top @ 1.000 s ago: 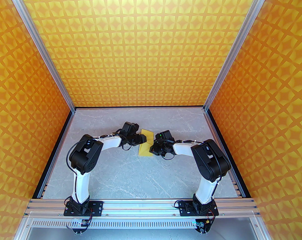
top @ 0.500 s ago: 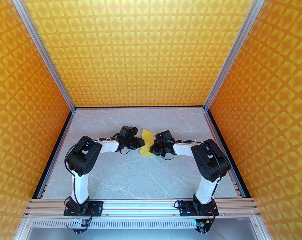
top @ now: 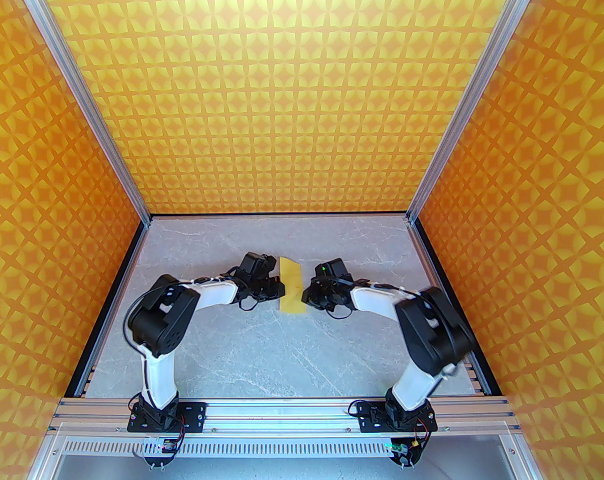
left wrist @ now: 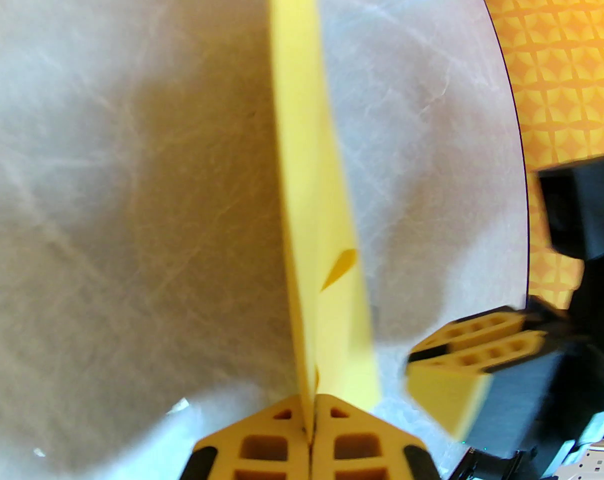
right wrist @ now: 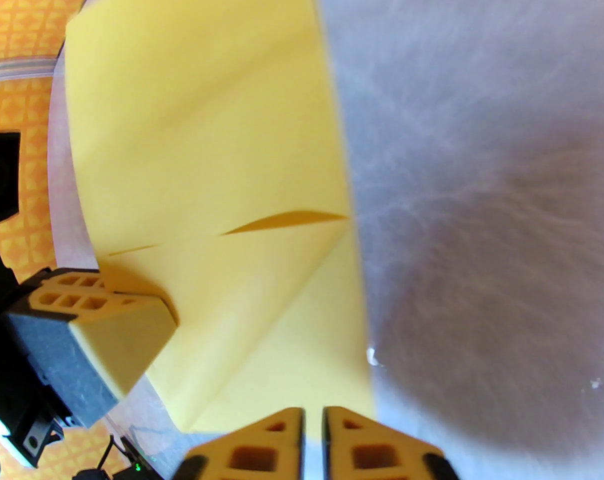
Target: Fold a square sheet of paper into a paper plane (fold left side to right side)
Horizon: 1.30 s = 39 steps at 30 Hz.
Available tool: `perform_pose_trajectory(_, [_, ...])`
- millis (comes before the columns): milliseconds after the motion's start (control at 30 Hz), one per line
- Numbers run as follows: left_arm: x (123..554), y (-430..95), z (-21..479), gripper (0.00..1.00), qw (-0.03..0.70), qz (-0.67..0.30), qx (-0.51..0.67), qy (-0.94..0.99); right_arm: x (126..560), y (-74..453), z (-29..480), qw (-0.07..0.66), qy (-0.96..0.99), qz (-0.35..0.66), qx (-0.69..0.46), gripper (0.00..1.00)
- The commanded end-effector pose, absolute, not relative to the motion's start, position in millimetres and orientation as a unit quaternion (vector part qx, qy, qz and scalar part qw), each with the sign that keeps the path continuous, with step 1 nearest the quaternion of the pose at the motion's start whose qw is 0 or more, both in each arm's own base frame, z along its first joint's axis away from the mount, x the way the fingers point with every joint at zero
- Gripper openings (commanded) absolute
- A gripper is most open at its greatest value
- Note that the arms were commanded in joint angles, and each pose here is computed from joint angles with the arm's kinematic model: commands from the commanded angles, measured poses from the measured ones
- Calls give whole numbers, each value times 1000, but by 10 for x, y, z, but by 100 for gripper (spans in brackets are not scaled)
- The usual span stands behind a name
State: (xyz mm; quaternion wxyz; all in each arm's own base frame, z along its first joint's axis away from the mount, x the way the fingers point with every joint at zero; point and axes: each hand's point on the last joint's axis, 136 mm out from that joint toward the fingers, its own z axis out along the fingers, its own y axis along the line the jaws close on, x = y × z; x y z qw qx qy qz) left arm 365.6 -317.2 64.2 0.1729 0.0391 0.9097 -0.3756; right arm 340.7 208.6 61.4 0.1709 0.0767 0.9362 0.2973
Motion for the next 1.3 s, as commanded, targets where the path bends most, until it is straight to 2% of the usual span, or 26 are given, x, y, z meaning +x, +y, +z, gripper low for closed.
perform_pose_trajectory(0, [3711, -3059, 1003, 3, 220, -335, 61, 914, 3514, 1827, 1019, 252, 937, 232, 64, 47])
perform_pose_trajectory(100, [3697, -2826, 1172, 1, 243, -278, 60, 927, 3529, 1628, 1270, 302, 930, 198, 71, 71])
perform_pose_trajectory(200, [3651, -2485, 1308, 0, 266, -172, 63, 947, 3528, 1486, 1476, 343, 919, 180, 79, 98])
perform_pose_trajectory(367, [3565, -1996, 1461, 0, 284, 20, 58, 957, 3528, 1235, 1621, 368, 910, 160, 106, 99])
perform_pose_trajectory(500, [3476, -1971, 1447, 0, 285, 141, 64, 946, 3512, 1060, 1622, 369, 909, 149, 126, 99])
perform_pose_trajectory(567, [3450, -2016, 1378, 0, 276, 193, 64, 939, 3494, 987, 1647, 372, 908, 143, 131, 99])
perform_pose_trajectory(767, [3437, -2464, 1072, 0, 222, 255, 71, 939, 3414, 782, 1683, 378, 908, 113, 139, 99])
perform_pose_trajectory(900, [3419, -2849, 892, 2, 201, 236, 84, 947, 3353, 684, 1678, 381, 906, 100, 151, 99])
perform_pose_trajectory(967, [3392, -3068, 748, 12, 180, 184, 80, 963, 3327, 656, 1651, 380, 907, 96, 157, 99])
perform_pose_trajectory(1133, [3345, -3495, 609, 25, 154, 66, 66, 984, 3286, 681, 1578, 373, 908, 107, 160, 99])
perform_pose_trajectory(1200, [3337, -3623, 644, 28, 153, 26, 62, 986, 3289, 763, 1558, 371, 907, 129, 152, 99])
perform_pose_trajectory(1267, [3343, -3686, 714, 38, 155, -14, 53, 986, 3290, 871, 1533, 362, 907, 158, 144, 93])
